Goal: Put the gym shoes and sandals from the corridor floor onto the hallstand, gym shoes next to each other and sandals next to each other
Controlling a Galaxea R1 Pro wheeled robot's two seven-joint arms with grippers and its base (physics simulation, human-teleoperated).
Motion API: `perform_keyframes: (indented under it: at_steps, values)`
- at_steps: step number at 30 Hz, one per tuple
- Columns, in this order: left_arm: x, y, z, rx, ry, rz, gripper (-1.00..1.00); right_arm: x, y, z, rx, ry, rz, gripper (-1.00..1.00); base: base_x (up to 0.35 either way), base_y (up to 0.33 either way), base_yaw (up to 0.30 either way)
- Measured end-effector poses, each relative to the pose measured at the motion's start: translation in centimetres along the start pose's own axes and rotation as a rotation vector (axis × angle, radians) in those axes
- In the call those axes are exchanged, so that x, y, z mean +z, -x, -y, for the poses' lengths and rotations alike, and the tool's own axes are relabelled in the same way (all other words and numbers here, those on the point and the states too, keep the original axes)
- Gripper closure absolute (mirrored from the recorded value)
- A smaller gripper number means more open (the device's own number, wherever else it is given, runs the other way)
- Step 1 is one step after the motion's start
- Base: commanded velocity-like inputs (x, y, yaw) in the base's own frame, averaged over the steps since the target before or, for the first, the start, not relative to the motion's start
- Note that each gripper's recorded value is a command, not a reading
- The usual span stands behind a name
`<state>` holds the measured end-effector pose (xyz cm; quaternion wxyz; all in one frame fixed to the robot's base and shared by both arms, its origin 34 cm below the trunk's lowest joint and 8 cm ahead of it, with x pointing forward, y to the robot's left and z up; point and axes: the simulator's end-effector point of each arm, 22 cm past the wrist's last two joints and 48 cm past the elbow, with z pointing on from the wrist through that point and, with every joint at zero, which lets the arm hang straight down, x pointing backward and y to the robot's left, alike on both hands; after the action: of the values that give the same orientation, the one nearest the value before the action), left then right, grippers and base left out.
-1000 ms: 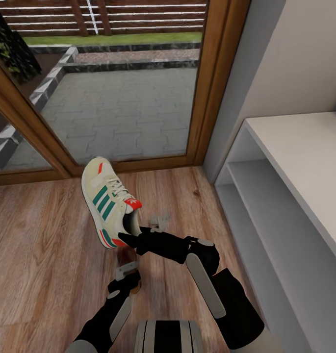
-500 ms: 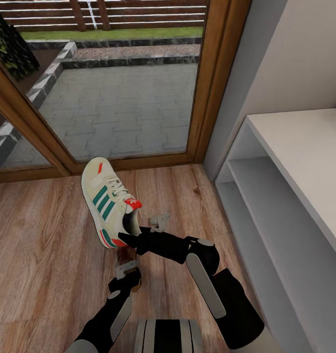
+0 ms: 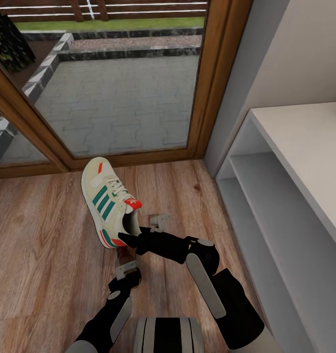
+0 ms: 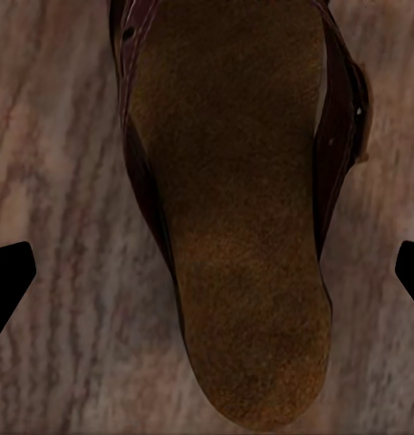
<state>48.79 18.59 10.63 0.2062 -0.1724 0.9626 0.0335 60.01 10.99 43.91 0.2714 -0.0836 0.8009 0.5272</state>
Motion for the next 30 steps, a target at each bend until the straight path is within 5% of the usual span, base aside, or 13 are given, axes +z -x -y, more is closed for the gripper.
perform_keyframes:
  at_steps: [30]
  values:
    - [0.7,-1.8,-0.2,0.004,0.001,-0.033,-1.0,0.5,-1.2,1.3,0.031,-0.004,-0.016,1.0,0.0,0.0,0.0]
